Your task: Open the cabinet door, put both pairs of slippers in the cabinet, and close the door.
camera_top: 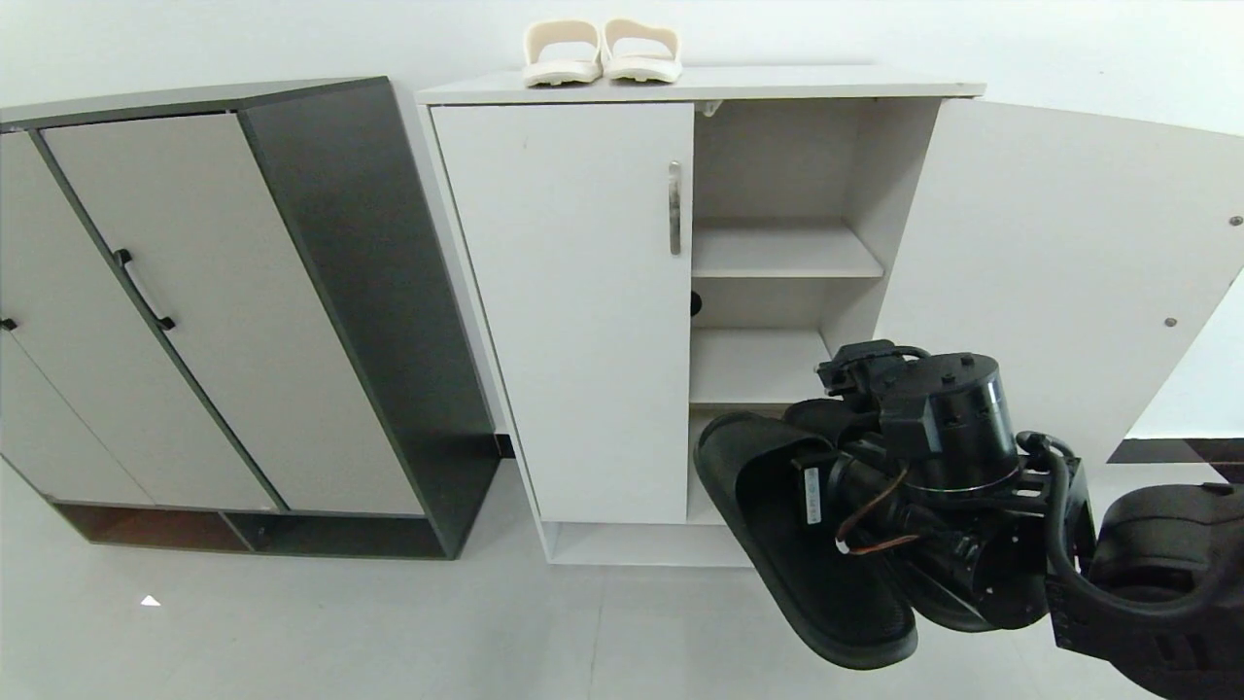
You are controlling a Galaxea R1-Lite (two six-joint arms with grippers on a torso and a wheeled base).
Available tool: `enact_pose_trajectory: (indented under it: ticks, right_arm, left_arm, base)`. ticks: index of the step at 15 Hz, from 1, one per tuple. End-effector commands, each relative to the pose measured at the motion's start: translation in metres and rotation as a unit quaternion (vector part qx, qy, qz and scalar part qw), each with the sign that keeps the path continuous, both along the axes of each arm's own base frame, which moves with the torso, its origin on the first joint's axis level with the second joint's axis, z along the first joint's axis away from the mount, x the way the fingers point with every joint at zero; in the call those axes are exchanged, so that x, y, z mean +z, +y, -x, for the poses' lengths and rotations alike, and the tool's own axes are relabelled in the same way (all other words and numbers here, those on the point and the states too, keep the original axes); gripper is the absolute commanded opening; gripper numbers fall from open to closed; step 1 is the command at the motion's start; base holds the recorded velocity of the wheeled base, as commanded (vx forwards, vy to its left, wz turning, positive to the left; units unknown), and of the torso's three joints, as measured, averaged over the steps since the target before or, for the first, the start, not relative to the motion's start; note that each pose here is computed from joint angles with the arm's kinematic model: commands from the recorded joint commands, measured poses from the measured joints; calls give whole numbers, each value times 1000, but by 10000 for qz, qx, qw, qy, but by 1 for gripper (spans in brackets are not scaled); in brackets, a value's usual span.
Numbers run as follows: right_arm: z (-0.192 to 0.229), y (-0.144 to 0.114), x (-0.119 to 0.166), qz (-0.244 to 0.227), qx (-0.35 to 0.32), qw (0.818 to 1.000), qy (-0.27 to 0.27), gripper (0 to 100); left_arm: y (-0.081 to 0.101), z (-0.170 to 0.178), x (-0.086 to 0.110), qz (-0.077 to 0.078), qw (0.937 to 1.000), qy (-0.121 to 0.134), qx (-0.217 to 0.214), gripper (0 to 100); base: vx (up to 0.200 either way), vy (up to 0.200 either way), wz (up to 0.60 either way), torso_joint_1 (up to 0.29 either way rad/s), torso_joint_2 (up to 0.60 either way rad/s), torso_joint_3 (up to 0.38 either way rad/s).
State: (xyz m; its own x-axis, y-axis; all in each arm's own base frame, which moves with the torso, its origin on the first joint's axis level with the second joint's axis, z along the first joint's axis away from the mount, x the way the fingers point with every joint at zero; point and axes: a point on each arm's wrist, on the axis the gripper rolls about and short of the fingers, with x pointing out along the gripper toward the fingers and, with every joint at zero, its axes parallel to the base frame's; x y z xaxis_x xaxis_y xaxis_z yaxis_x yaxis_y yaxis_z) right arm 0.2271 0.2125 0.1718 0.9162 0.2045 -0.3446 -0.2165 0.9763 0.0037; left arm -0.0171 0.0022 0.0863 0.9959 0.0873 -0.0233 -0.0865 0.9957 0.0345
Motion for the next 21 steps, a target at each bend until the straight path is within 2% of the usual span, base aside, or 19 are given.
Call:
enact_pose_trajectory:
  ticks: [1, 2, 3, 4, 5, 7, 12, 18, 21]
  right_arm:
    - [-1, 1, -3, 19, 8, 10000, 9, 0]
    - [-1, 1, -6, 54, 15, 10000, 23, 0]
    - [-1, 1, -6, 32, 15, 10000, 1, 0]
    - [-2, 2, -7, 2, 19, 10000, -17, 0]
    - [-3, 3, -6, -31, 8, 10000, -66, 0]
    - [-7, 8, -9, 2, -22, 10000, -50, 0]
    - [-38, 36, -29, 31, -857, 9957, -343, 0]
    - [-40, 50, -47, 136, -805, 9964, -209, 0]
    - [-41, 52, -55, 219, -804, 9964, -137, 0]
  left_arm:
    - [-1, 6, -7, 14, 9990, -325, -292, 0]
    - [-3, 6, -12, 144, 9980, -28, -610, 0]
    - [-3, 6, -11, 80, 9976, -95, -681, 0]
    - [-3, 6, -11, -167, 9975, -113, -676, 0]
    - [-3, 6, -11, -129, 9976, -106, -668, 0]
    - [-3, 6, -11, 117, 9977, -111, -665, 0]
    - [-3, 6, -11, 139, 9979, -120, -627, 0]
    - [-3, 6, -11, 139, 9979, -112, -627, 0]
    - [-3, 6, -11, 139, 9979, -112, -619, 0]
  base:
    - [0, 0, 0, 0, 0, 0]
    - [0, 0, 0, 0, 0, 0]
    - [0, 0, 0, 0, 0, 0]
    - [0, 0, 0, 0, 0, 0]
    - [0, 0, 0, 0, 0, 0]
    - [0, 0, 0, 0, 0, 0]
    - [0, -40, 0, 0, 0, 0]
    - [0, -200, 0, 4, 2, 2]
    - [0, 0, 0, 0, 0, 0]
